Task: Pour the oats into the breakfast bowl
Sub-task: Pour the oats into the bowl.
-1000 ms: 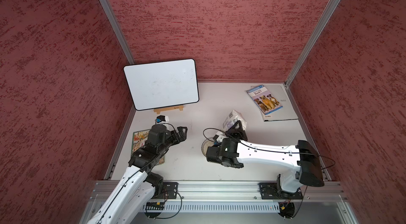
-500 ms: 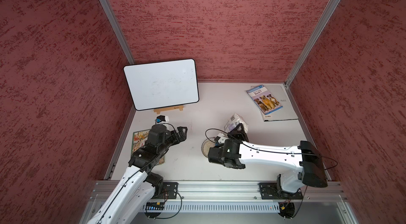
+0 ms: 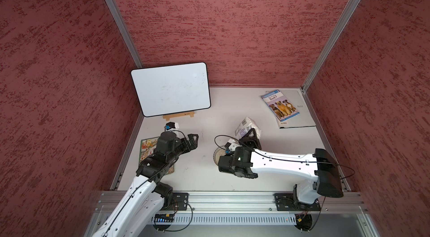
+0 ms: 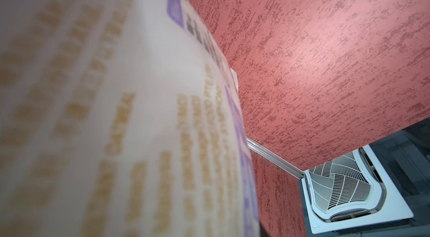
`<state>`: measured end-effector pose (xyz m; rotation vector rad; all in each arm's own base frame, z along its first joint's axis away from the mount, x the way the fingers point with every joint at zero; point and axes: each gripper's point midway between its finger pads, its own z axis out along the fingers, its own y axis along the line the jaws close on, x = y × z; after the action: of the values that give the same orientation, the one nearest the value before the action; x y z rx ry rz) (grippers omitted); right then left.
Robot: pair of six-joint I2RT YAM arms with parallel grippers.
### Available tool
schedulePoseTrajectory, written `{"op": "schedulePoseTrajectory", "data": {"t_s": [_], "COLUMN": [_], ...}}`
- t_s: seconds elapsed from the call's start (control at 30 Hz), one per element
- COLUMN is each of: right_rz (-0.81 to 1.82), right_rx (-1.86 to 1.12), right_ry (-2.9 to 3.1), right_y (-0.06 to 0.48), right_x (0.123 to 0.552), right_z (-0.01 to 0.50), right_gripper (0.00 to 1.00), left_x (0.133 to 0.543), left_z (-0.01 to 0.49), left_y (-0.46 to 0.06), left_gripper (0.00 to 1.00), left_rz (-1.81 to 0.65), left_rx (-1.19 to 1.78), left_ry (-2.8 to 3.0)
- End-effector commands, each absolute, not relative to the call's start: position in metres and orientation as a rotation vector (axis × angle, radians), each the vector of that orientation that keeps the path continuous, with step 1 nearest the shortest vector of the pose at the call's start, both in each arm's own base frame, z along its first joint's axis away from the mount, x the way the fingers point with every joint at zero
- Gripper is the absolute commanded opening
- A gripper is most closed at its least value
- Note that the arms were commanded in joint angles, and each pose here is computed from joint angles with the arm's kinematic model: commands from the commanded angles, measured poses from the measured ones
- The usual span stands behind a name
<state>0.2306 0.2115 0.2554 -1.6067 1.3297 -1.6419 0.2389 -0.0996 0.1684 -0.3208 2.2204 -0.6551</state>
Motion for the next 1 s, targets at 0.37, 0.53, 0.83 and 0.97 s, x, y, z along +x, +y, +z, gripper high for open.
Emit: {"op": "schedulePoseTrajectory", "data": {"t_s": [0.37,0.53,0.83,0.97], "right_rz": [-1.559,-1.487,-1.376,-1.283], "right_rx": [-1.524,-1.519,-1.485,-1.448], "right_ry": [1.381,1.450,1.578,1.658], "right_y": [0.207,0.198,0.190,0.185], "right_x": [0.227,0.223,0.223,0.222], "right_z": [0.263,0.252,0.239,0.234], "right_gripper": [0.00,0.00,0.00,0.00], "left_x": [0.240,0.240,0.240,0.241], "left_z": [0.171,0.171,0.171,0.172], "left_y": [-0.100,-0.100,-0.100,-0.100], "left_gripper": [1.00,1.00,1.00,1.00], "left_rz": [-0.657,-0.657,-0.653,-0.653], "left_rx": [-0.305,-0.306,-0.306,-0.310], "left_ry": [2.209,2.212,2.218,2.222]}}
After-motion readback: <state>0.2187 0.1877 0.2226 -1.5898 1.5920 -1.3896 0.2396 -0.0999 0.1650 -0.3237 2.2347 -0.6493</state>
